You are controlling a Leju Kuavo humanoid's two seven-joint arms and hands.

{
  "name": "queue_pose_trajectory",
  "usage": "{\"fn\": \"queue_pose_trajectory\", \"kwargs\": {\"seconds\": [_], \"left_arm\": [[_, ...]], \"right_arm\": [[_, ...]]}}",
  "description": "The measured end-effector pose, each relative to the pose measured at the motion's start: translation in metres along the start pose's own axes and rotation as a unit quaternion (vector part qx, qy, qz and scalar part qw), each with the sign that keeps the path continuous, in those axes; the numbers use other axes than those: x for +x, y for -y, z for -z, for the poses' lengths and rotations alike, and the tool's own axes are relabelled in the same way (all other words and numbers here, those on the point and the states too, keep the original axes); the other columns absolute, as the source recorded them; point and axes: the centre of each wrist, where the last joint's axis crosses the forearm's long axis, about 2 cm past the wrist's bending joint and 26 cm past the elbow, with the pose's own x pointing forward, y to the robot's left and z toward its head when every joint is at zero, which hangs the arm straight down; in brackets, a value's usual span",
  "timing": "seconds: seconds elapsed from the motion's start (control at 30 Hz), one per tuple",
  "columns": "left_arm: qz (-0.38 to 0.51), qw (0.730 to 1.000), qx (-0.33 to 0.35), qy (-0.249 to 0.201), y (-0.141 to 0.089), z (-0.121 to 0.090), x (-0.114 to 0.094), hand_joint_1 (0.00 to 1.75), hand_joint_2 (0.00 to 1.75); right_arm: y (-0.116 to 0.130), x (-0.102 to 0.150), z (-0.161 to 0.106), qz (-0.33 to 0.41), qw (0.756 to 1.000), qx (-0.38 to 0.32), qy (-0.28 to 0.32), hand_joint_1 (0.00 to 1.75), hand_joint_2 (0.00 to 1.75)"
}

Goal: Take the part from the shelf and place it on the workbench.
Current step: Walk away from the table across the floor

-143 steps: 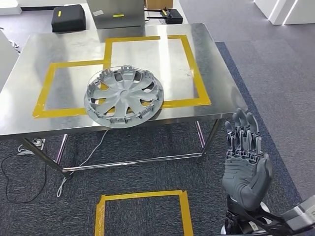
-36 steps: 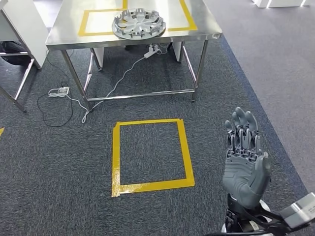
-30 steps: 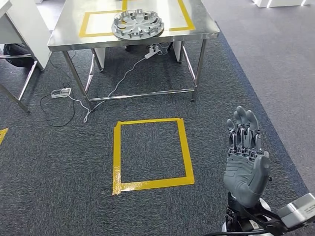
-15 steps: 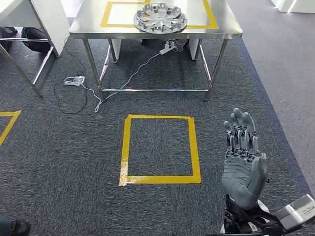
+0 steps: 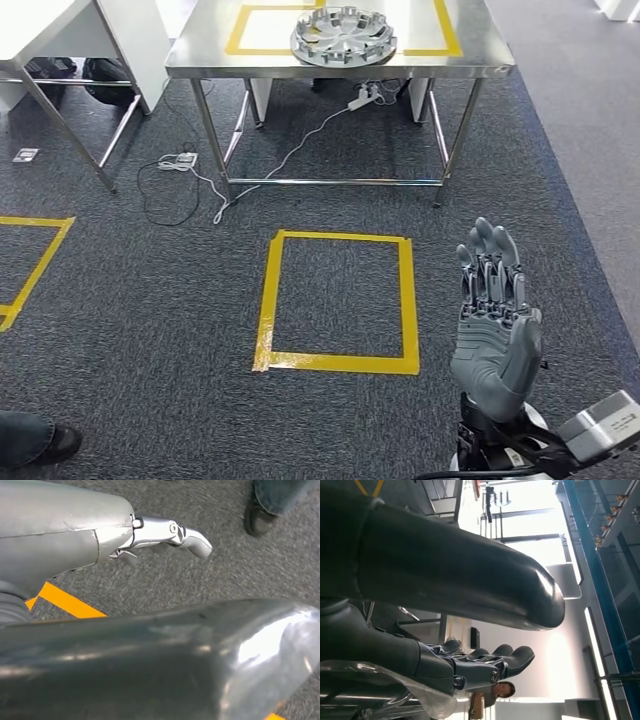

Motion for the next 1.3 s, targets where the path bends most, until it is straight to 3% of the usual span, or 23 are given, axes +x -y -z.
{"fn": "queue_pose_trajectory", "kwargs": {"seconds": [1.3], "left_arm": [[0.002, 1.000, 0.007, -0.003, -0.0035, -0.0009, 0.0005, 0.00, 0.00]], "right_arm": [[0.0004, 0.0000, 0.0036, -0.007, 1.000, -0.001, 0.005, 0.00, 0.00]]}}
